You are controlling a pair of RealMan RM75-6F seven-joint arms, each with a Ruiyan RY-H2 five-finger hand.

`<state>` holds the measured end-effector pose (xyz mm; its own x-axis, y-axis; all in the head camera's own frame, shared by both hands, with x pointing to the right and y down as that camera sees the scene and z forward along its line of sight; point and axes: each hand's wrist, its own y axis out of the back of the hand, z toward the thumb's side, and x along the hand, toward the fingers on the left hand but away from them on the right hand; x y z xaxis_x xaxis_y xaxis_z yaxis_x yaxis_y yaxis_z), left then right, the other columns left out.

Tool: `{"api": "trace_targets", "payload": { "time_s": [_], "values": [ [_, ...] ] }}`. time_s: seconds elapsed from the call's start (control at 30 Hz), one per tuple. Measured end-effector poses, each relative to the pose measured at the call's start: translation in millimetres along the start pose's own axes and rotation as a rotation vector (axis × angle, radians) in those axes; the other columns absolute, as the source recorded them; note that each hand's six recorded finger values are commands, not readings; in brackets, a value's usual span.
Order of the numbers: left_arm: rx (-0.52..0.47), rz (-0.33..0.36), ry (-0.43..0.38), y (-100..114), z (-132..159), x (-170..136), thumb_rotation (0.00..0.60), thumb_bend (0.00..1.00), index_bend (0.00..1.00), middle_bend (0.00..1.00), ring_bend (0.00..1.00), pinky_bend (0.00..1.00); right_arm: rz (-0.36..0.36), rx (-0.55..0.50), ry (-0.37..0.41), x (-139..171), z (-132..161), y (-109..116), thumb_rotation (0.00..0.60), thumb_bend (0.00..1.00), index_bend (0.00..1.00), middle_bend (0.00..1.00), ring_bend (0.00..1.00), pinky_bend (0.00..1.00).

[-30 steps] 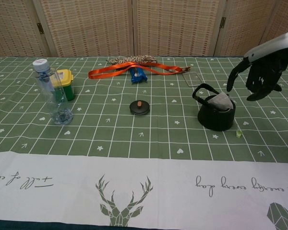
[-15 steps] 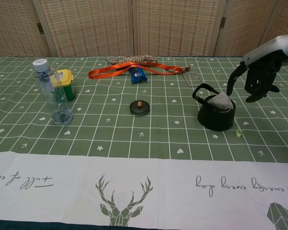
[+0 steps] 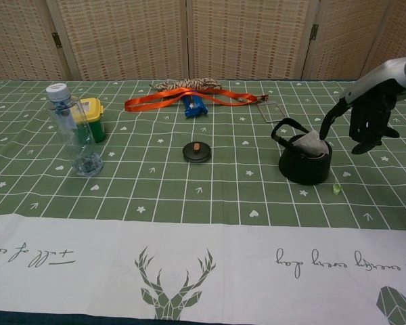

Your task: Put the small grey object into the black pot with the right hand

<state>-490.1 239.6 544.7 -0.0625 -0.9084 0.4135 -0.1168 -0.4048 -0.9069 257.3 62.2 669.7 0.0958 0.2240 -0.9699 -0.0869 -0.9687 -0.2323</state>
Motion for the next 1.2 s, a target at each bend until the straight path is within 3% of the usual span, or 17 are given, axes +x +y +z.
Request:
{"api": "trace_targets", "payload": {
  "time_s": [0.97, 1.2],
  "values": [
    [-0.02, 0.014, -0.004, 4.7, -1.6, -0.8, 0.6, 0.27, 0.03, 0.13, 0.08, 0.09, 0.06, 0.031, 0.003, -40.2, 12.7, -13.4, 0.6, 0.37, 0.16, 0.76, 0.57, 0.64],
    [-0.024, 0.024, -0.005, 7.4, -3.0, -1.4, 0.6, 0.27, 0.03, 0.14, 0.08, 0.09, 0.053, 0.031, 0.011, -33.5, 14.3, -8.9, 0.6, 0.37, 0.16, 0.76, 0.57, 0.64]
  ]
}}
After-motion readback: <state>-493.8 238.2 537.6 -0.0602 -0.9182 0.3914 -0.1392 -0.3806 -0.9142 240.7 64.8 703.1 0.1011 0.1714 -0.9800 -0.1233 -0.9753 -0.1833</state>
